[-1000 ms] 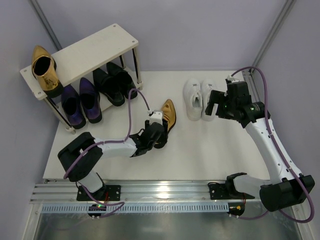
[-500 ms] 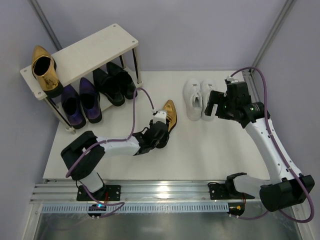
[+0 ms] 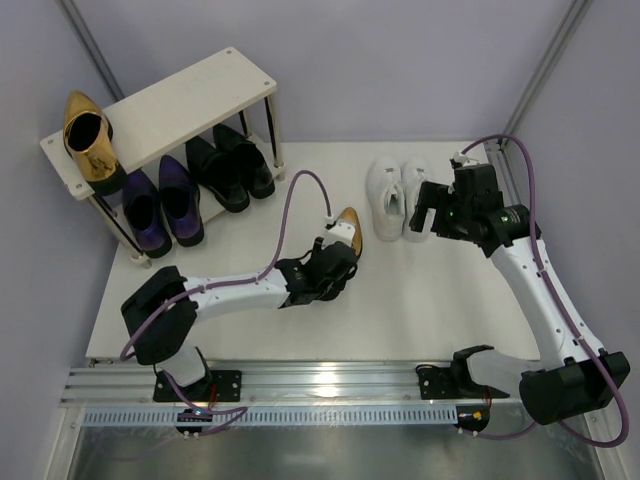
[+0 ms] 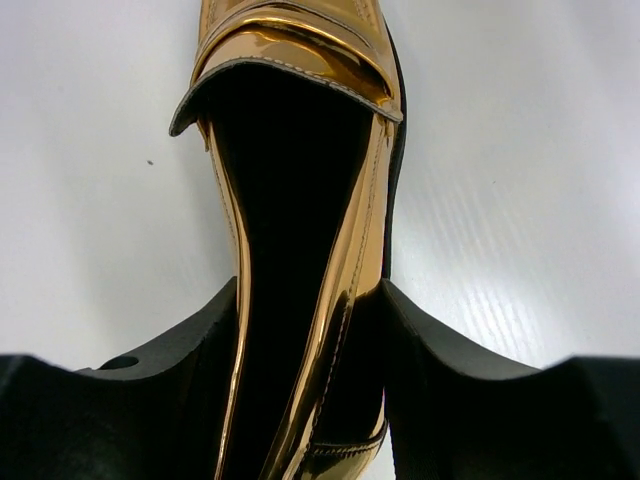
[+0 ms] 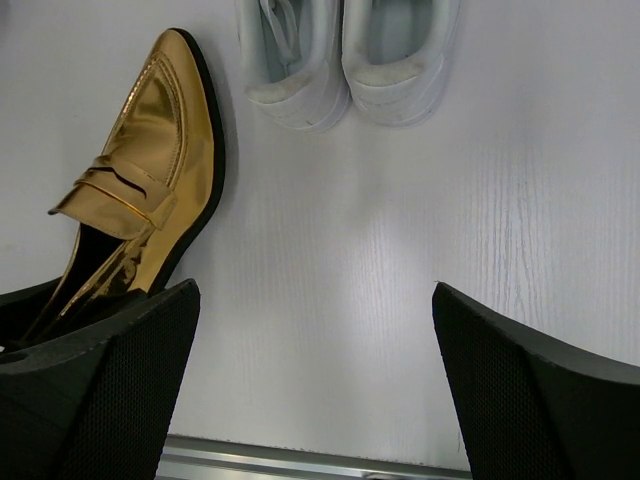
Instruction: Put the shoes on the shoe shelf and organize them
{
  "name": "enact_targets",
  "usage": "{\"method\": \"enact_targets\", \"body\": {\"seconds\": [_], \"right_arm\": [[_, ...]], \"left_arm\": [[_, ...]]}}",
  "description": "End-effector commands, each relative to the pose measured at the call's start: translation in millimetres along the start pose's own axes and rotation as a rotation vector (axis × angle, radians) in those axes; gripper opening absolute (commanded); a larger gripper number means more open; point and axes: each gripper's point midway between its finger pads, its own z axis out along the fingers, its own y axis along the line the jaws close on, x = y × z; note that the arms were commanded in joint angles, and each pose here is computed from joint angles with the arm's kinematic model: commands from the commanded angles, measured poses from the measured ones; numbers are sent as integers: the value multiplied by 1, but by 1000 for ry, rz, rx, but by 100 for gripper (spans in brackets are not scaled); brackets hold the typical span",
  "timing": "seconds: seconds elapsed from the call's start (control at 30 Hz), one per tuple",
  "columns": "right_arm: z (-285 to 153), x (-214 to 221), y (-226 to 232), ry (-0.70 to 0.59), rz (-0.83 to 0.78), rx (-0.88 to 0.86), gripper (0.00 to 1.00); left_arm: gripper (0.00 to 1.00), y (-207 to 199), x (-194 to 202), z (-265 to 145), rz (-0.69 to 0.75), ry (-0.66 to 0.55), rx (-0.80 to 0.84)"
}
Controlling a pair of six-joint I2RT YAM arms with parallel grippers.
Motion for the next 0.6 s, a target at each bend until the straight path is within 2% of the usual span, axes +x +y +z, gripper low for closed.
{"method": "enact_targets", "body": {"seconds": [0.0, 0.3, 0.37, 0.5, 0.57], "right_arm": [[-8, -8, 2, -39, -3, -17, 98], [-9, -7, 2, -38, -1, -19, 98], [-9, -6, 2, -38, -1, -19, 98], [-9, -5, 3, -33, 0, -23, 98], [-9, -5, 4, -31, 1, -33, 98]], "left_arm": [[0, 11, -91, -41, -38, -196, -58], [0, 36, -194, -84, 28, -351, -195], [0, 52, -222, -99, 38, -401, -255], [0, 89, -307, -158, -63, -563, -337], [0, 116, -328, -169, -68, -595, -433]]}}
